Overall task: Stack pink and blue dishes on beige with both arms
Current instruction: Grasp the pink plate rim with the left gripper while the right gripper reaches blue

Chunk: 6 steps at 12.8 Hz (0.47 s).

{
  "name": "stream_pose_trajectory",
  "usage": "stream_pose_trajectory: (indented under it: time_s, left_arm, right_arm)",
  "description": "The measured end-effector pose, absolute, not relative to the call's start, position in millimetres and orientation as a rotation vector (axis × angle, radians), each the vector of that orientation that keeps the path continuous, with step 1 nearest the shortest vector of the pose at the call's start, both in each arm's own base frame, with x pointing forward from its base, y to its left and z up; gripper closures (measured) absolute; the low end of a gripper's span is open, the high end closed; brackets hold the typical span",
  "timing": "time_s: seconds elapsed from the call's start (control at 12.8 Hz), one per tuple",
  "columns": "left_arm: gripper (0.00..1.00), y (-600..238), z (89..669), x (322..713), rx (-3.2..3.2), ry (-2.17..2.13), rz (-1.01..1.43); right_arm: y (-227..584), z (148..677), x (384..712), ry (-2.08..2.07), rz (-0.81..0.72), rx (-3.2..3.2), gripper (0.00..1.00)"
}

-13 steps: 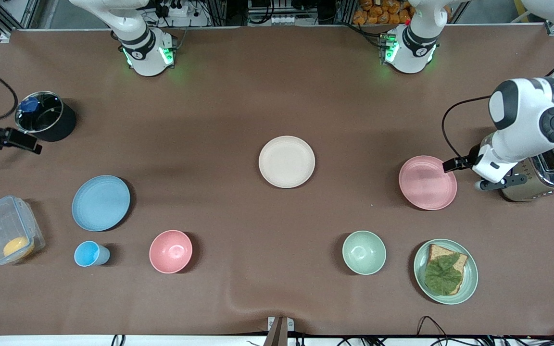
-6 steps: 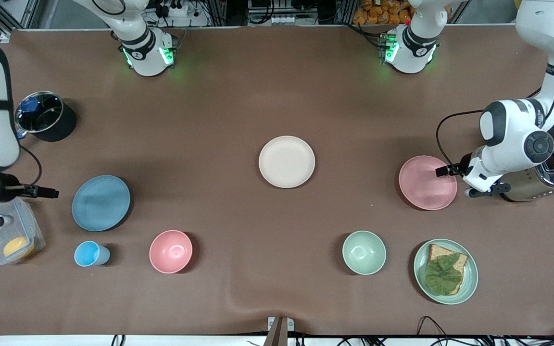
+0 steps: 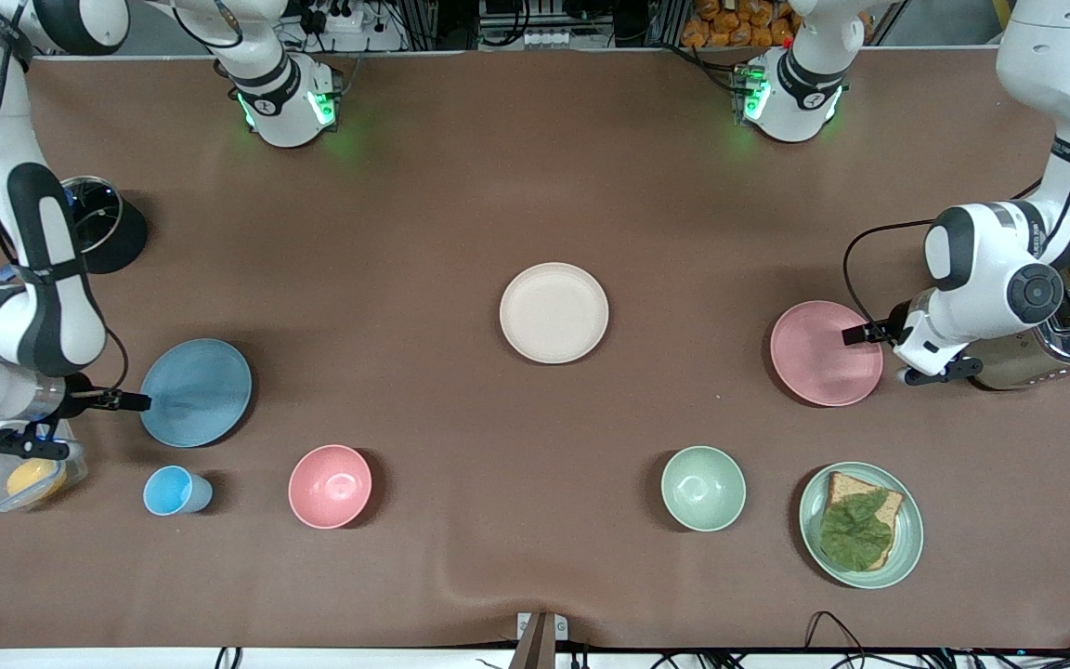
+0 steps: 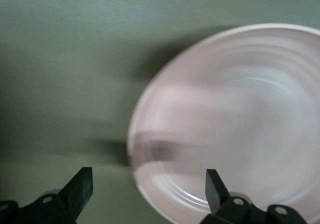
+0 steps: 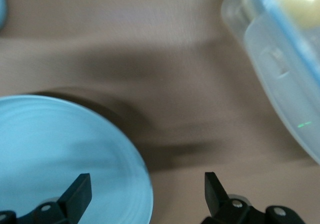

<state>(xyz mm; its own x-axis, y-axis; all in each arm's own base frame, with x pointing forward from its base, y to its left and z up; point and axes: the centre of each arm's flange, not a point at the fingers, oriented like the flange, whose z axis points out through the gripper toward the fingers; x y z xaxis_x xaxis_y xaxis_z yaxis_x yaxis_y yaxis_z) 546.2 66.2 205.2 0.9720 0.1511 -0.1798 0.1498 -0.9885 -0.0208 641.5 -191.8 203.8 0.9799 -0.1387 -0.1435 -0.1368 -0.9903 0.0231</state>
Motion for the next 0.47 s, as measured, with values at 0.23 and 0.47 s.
stream_pose_trajectory:
  time_s: [0.23,0.47]
  left_arm:
    - [0.11,89.5,197.8,546.6,-3.101,-0.255,0.291]
    - [0.23,85.4,194.6,548.8,-3.104,-0.244,0.295]
  right_arm:
    - [-193.9,186.3,628.9,-0.228,-0.239,3.112,0.00]
    - [-196.4,182.9,625.0,-0.236,-0.252,3.112,0.00]
